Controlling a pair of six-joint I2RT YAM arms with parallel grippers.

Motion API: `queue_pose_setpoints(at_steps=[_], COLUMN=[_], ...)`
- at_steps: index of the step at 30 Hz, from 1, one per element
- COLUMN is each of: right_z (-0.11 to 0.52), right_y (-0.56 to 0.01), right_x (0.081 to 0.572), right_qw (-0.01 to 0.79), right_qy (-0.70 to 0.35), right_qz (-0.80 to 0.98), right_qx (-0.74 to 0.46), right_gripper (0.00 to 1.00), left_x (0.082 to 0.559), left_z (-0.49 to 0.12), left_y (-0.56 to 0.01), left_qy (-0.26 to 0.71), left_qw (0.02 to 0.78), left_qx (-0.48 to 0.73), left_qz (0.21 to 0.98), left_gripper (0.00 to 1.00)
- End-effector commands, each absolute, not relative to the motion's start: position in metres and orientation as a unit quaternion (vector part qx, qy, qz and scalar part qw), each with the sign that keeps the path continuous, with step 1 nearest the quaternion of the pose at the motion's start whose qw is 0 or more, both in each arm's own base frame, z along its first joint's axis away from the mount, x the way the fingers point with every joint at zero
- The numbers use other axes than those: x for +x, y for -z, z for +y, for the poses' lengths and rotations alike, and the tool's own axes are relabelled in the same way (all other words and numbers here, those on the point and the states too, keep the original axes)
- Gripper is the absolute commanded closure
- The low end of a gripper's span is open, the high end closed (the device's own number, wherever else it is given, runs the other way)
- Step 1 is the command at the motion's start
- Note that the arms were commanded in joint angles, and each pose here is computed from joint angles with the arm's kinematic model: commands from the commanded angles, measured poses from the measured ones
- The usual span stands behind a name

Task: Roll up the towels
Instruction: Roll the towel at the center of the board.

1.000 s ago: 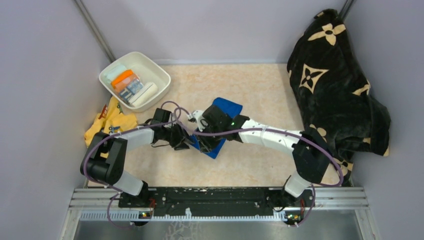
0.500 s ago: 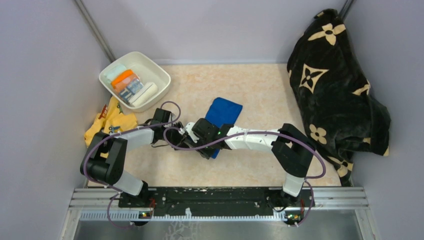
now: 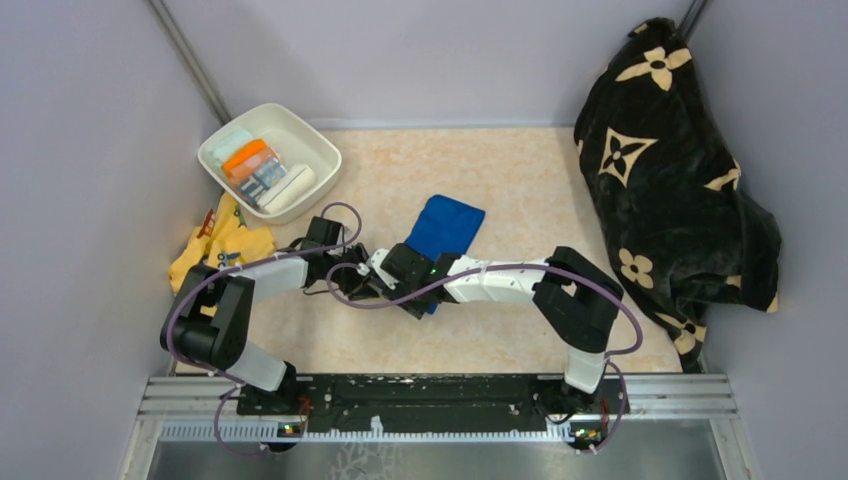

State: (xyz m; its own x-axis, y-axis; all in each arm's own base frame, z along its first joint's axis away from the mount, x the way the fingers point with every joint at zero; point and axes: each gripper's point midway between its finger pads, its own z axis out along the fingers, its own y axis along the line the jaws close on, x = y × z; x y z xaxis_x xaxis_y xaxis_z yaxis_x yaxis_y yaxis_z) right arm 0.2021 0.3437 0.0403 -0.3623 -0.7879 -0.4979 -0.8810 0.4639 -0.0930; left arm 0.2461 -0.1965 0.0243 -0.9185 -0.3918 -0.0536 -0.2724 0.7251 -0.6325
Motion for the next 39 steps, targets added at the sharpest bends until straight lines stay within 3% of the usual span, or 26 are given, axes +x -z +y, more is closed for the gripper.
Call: queue_pose_setpoints(at_steps=[1, 12, 14, 17, 18, 29, 39], right_z=[0.337, 0.306, 0.302, 0.3, 0.303, 0.381, 0.375], right_y=[-0.019, 0.016, 0.02, 0.027, 0.026, -0.041, -0.05], right_x=[0.203, 0.202, 0.202, 0.198, 0.195, 0.143, 0.163], right_qw=[0.238, 0.21, 0.204, 0.189, 0.183, 0.075, -0.015], right_qy=[-0.063, -0.003, 0.005, 0.007, -0.005, -0.357, -0.504], right_qz=[0.816, 0.826, 0.828, 0.833, 0.834, 0.81, 0.808], right_qx=[-0.522, -0.523, -0.522, -0.521, -0.521, -0.46, -0.306], right_gripper=[0.59, 0.6, 0.69, 0.92, 1.0, 1.0, 1.0], left_x=[0.239, 0.244, 0.245, 0.243, 0.242, 0.223, 0.194], left_z=[-0.183, -0.184, -0.184, -0.182, -0.181, -0.146, -0.151], left_y=[-0.004, -0.001, -0.003, -0.01, -0.014, -0.053, -0.057], left_qy=[0.279, 0.272, 0.272, 0.275, 0.276, 0.245, 0.276], left_qw=[0.089, 0.088, 0.089, 0.094, 0.098, 0.152, 0.128], left_qx=[-0.187, -0.192, -0.192, -0.19, -0.189, -0.198, -0.201], left_qz=[0.938, 0.939, 0.939, 0.938, 0.937, 0.937, 0.931], left_gripper=[0.46, 0.44, 0.43, 0.39, 0.38, 0.25, 0.26])
